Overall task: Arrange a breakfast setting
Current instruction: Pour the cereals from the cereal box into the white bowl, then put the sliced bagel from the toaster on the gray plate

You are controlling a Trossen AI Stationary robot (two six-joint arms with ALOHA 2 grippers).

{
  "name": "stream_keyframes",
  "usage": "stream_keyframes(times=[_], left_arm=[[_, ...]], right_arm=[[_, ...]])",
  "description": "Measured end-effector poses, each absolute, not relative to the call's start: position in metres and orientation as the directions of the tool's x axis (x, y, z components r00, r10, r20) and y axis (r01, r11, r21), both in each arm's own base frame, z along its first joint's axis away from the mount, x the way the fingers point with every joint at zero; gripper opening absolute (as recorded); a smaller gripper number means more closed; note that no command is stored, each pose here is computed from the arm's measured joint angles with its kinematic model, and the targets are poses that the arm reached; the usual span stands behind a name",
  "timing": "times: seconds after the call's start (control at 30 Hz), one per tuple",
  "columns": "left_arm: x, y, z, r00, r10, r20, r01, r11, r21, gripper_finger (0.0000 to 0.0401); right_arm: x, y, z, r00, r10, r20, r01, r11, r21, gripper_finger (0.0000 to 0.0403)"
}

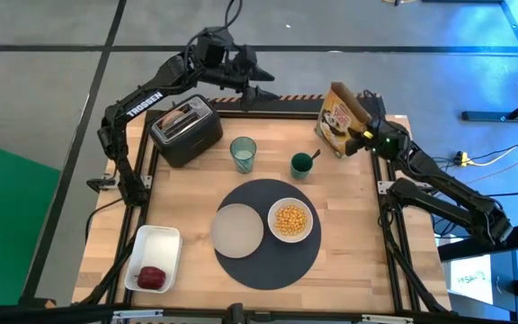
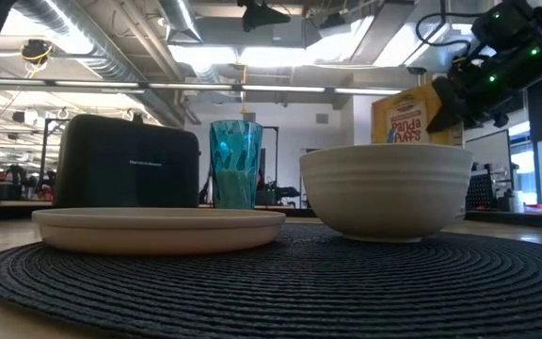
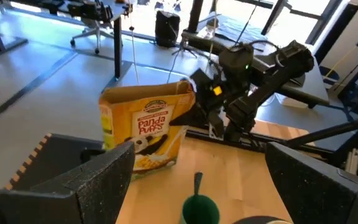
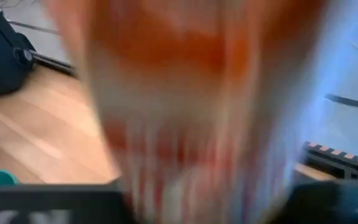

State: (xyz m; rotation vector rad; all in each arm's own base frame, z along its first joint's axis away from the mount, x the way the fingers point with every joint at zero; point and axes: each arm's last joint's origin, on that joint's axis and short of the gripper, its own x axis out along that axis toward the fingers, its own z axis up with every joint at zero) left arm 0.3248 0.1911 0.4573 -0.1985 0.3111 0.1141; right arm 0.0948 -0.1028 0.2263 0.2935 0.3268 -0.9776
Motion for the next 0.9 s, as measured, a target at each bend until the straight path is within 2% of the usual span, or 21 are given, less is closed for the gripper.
stream_keyframes(times=[0.17, 0.33, 0.5, 0.7, 0.8, 0.9], left_arm=[[0.320, 0.189, 0.458, 0.934, 0.105, -0.340, -0.177, 0.966, -0.188, 0.0355], [0.308, 0.185, 0.464, 0.923, 0.127, -0.364, -0.209, 0.958, -0.195, 0.0355], [0.295, 0.177, 0.465, 0.891, 0.141, -0.431, -0.253, 0.944, -0.213, 0.0355], [0.289, 0.168, 0.454, 0.803, 0.189, -0.566, -0.349, 0.918, -0.188, 0.0355], [0.284, 0.164, 0.445, 0.710, 0.224, -0.667, -0.426, 0.892, -0.153, 0.0355], [0.274, 0.160, 0.435, 0.568, 0.267, -0.779, -0.514, 0.854, -0.082, 0.0355]], right_arm=[[0.094, -0.102, 0.241, 0.519, -0.762, -0.387, 0.845, 0.526, 0.098, 0.0212], [0.093, -0.102, 0.263, 0.527, -0.780, -0.338, 0.844, 0.525, 0.105, 0.0263], [0.092, -0.100, 0.291, 0.544, -0.797, -0.260, 0.836, 0.540, 0.094, 0.0272], [0.089, -0.098, 0.315, 0.556, -0.808, -0.193, 0.829, 0.555, 0.065, 0.0265], [0.087, -0.095, 0.334, 0.569, -0.811, -0.133, 0.822, 0.564, 0.078, 0.0265], [0.083, -0.091, 0.355, 0.585, -0.808, -0.068, 0.811, 0.579, 0.090, 0.0264]])
